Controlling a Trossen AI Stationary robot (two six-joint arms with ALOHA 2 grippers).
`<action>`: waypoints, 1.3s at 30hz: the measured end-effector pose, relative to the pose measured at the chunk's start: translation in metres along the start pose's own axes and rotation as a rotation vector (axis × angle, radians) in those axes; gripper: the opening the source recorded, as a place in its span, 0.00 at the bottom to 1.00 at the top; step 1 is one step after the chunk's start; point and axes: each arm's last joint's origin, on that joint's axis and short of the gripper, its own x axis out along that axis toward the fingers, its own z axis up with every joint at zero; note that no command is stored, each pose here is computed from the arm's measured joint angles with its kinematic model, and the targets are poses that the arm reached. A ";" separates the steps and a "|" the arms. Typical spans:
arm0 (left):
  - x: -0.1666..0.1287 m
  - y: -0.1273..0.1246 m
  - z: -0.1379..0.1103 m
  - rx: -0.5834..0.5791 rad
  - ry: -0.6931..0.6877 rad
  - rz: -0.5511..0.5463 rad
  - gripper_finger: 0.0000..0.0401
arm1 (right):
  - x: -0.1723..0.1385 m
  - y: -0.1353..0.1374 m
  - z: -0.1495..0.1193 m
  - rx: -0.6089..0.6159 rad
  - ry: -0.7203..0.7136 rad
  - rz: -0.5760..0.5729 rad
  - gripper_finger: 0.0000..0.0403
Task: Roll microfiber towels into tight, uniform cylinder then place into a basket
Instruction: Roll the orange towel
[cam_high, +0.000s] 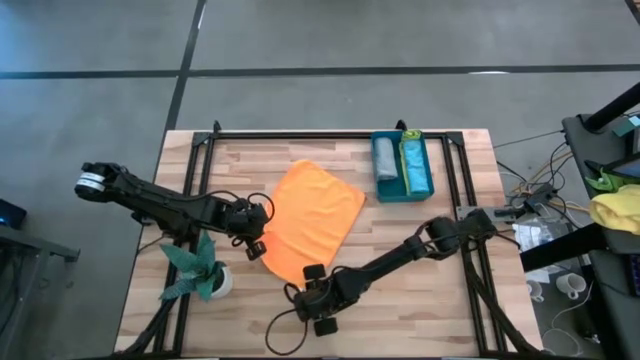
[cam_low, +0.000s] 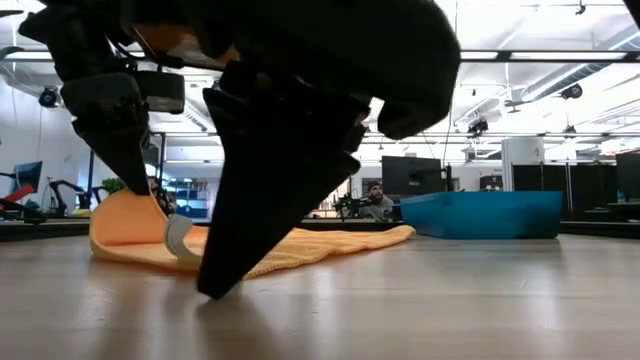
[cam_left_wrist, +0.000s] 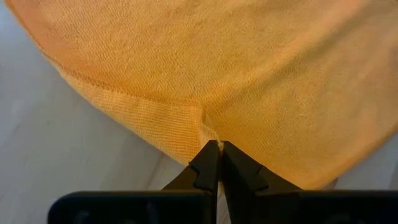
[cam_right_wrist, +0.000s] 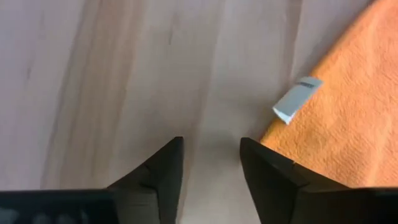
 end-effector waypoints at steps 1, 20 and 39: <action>0.000 0.000 0.000 0.000 0.000 0.000 0.00 | -0.001 -0.001 0.001 0.005 0.005 -0.006 0.37; 0.002 0.000 0.000 -0.024 0.004 0.009 0.00 | 0.002 -0.011 0.000 0.086 0.018 -0.062 0.42; -0.010 -0.025 -0.011 -0.157 0.167 -0.220 0.00 | -0.035 -0.003 -0.004 0.051 0.198 -0.085 0.02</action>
